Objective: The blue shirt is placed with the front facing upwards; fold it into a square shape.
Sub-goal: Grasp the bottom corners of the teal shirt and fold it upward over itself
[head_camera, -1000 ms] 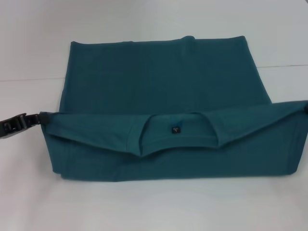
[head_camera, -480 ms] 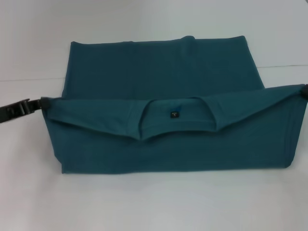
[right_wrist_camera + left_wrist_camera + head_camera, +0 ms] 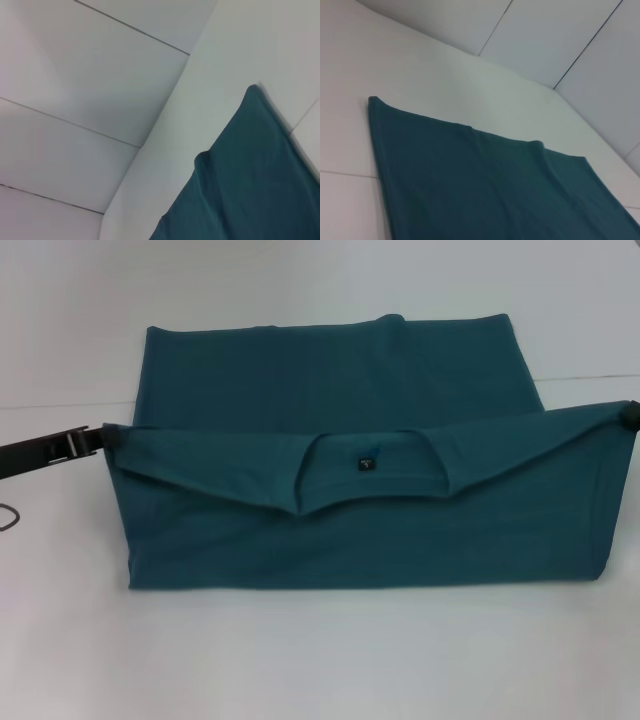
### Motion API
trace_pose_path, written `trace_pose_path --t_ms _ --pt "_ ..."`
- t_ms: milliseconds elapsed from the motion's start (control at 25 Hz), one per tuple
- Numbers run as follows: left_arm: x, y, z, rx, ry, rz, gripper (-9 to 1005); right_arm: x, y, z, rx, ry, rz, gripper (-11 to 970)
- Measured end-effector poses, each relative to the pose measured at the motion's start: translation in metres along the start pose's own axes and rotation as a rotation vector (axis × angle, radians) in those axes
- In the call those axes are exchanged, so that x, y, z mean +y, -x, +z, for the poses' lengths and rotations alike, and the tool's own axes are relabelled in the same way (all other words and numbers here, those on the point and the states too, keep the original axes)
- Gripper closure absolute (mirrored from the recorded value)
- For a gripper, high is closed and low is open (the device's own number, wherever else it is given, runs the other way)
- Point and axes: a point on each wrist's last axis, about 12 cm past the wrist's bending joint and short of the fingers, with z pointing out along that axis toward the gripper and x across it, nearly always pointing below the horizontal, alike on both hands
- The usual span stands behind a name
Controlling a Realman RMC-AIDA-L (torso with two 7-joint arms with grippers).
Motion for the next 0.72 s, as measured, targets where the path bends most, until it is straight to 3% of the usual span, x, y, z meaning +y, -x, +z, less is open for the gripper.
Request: trace_pose_path --t_ms 720 --pt "-0.005 0.022 0.015 -0.024 0.051 0.061 938 0.017 0.017 0.025 -0.036 -0.022 -0.07 905"
